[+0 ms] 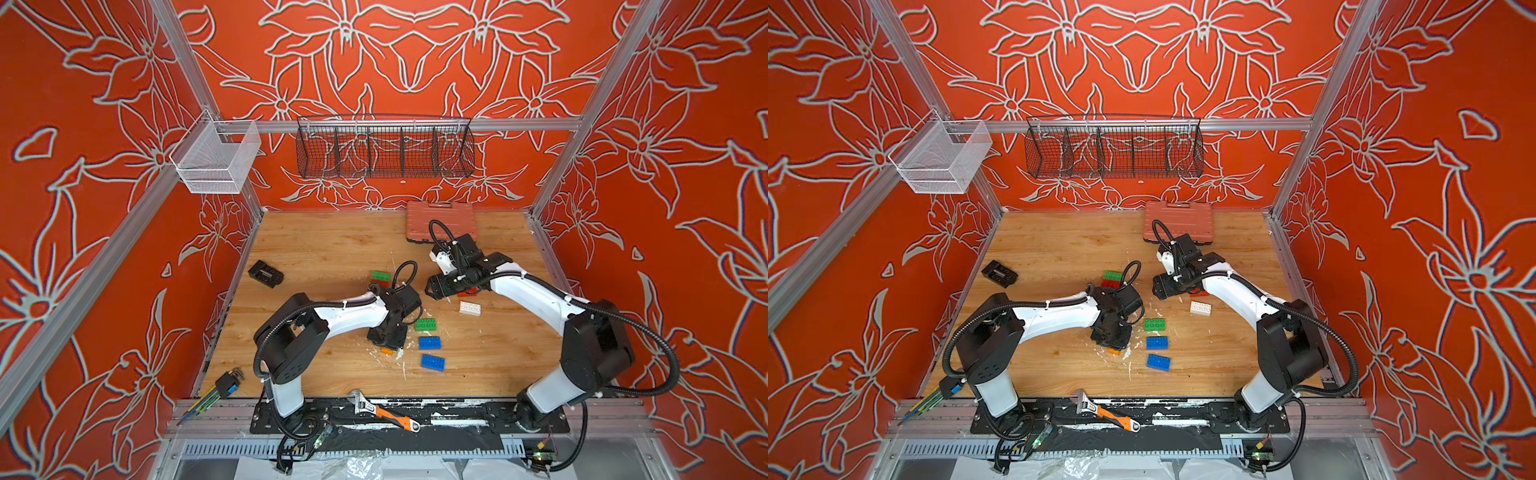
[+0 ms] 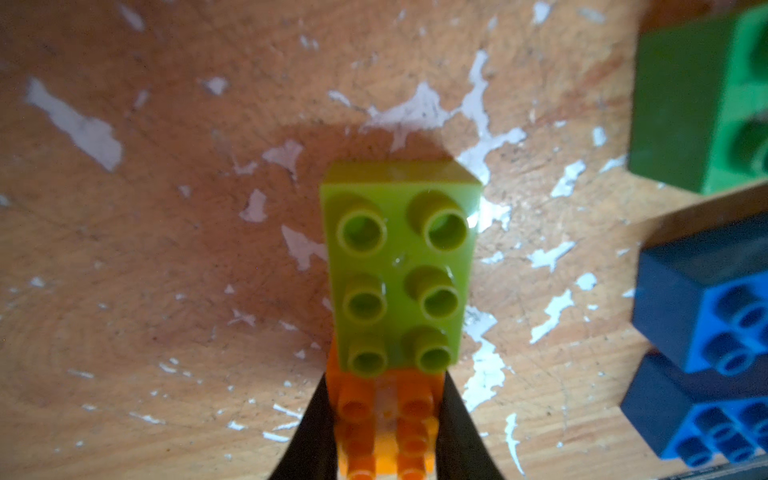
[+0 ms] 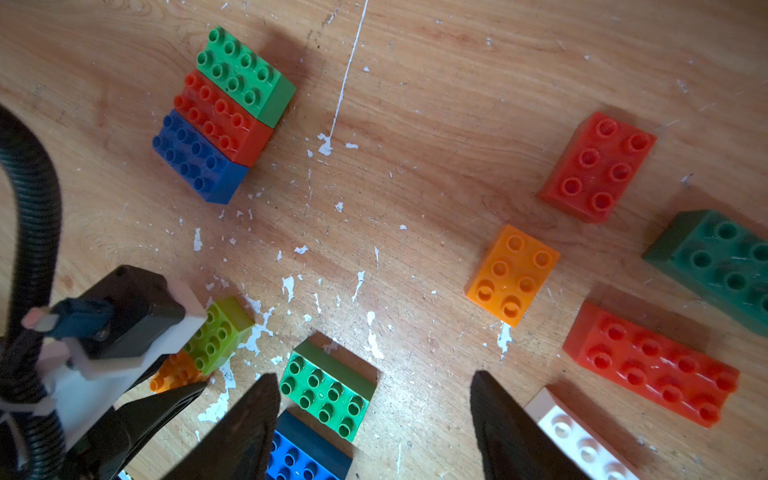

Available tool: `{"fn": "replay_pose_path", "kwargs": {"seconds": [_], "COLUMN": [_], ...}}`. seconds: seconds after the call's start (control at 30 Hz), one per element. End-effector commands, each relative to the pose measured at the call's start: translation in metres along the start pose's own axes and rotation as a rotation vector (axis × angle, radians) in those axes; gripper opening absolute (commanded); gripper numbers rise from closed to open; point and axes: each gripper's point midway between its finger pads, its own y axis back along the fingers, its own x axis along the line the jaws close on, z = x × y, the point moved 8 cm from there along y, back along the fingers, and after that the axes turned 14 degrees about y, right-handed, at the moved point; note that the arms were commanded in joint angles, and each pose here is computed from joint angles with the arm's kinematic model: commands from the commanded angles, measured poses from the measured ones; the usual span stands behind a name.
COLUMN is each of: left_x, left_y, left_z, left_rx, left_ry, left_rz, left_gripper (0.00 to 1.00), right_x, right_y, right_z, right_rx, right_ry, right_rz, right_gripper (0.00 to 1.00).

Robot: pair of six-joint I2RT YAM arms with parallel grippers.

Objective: Assemble a rectangle with lego
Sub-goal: Move the lego brick at the center of the board.

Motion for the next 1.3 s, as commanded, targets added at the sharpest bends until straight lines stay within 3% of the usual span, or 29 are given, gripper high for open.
{"fn": "replay_pose_path", "kwargs": {"seconds": [0.0,1.27], "left_x": [0.0026,-0.0012], "left_y": [-0.0062,-0.0021], "left_z": [-0.0027,-0.0029], "left_rx": [0.033,0.027], "left_ry": [0.015,0.029], "left_rz": [0.014,0.028], "left_gripper": [0.07,0.11], "right_x": [0.0012,0.0032], "right_y": [-0.0016,-0.0033], "right_z": [0.0028,0.0], "right_rx": [0.012,0.024], "right_ry": [0.021,0.035], "right_rz": [-0.006,-0.013], "right_gripper": [0.75,0.75]}}
